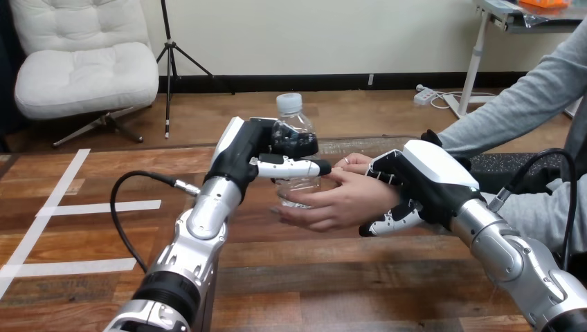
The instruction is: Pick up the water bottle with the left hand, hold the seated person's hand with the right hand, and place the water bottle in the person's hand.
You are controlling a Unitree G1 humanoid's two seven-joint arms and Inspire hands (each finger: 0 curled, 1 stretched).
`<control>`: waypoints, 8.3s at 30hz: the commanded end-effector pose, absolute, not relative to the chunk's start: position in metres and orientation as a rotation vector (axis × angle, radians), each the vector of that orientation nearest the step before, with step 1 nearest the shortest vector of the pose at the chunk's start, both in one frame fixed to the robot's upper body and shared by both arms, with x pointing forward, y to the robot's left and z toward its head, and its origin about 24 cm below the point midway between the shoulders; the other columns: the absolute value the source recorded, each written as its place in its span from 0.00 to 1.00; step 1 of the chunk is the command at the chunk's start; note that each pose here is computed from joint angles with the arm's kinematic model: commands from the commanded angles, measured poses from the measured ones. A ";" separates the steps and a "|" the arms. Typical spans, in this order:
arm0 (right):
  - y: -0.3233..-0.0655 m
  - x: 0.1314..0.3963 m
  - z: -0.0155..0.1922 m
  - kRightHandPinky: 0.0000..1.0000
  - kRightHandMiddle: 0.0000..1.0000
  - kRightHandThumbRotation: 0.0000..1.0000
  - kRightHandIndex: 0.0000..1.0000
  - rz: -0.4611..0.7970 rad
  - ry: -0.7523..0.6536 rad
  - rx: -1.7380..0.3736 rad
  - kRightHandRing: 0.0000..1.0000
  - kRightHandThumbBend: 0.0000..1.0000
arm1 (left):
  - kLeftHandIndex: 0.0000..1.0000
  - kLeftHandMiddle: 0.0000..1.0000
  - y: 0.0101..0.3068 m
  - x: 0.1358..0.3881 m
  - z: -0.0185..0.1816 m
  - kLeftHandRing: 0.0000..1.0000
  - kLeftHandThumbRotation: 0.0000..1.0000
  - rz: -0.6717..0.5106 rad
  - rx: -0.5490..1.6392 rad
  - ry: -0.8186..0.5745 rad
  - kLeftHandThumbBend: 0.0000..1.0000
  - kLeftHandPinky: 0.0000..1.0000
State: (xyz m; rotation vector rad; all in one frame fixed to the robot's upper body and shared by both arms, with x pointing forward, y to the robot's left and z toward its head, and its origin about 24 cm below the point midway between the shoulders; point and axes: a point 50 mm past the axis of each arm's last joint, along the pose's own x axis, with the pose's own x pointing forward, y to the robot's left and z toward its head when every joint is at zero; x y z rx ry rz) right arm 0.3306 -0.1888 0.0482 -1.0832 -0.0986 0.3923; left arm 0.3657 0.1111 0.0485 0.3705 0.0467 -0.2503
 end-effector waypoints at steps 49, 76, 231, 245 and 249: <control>-0.176 0.347 0.084 0.35 0.45 0.00 0.45 0.335 -0.243 -1.062 0.39 0.77 | 0.36 0.21 0.067 0.370 0.100 0.14 0.00 -0.405 0.382 -0.180 0.83 0.09; -0.181 0.346 0.082 0.35 0.44 0.00 0.45 0.322 -0.226 -1.053 0.38 0.77 | 0.36 0.14 0.064 0.366 0.098 0.07 0.00 -0.438 0.378 -0.158 0.84 0.03; -0.198 0.342 0.081 0.38 0.48 0.00 0.48 0.348 -0.207 -1.077 0.43 0.83 | 1.00 1.00 0.199 0.321 0.082 1.00 0.78 -0.130 0.227 -0.107 1.00 0.97; -0.201 0.342 0.082 0.49 0.60 0.02 0.59 0.377 -0.205 -1.155 0.56 0.92 | 1.00 0.99 0.205 0.320 0.080 0.99 0.79 -0.104 0.229 -0.118 1.00 0.93; -0.201 0.342 0.082 0.51 0.62 0.05 0.62 0.379 -0.202 -1.169 0.59 0.94 | 1.00 0.99 0.206 0.321 0.079 0.98 0.79 -0.102 0.227 -0.118 1.00 0.93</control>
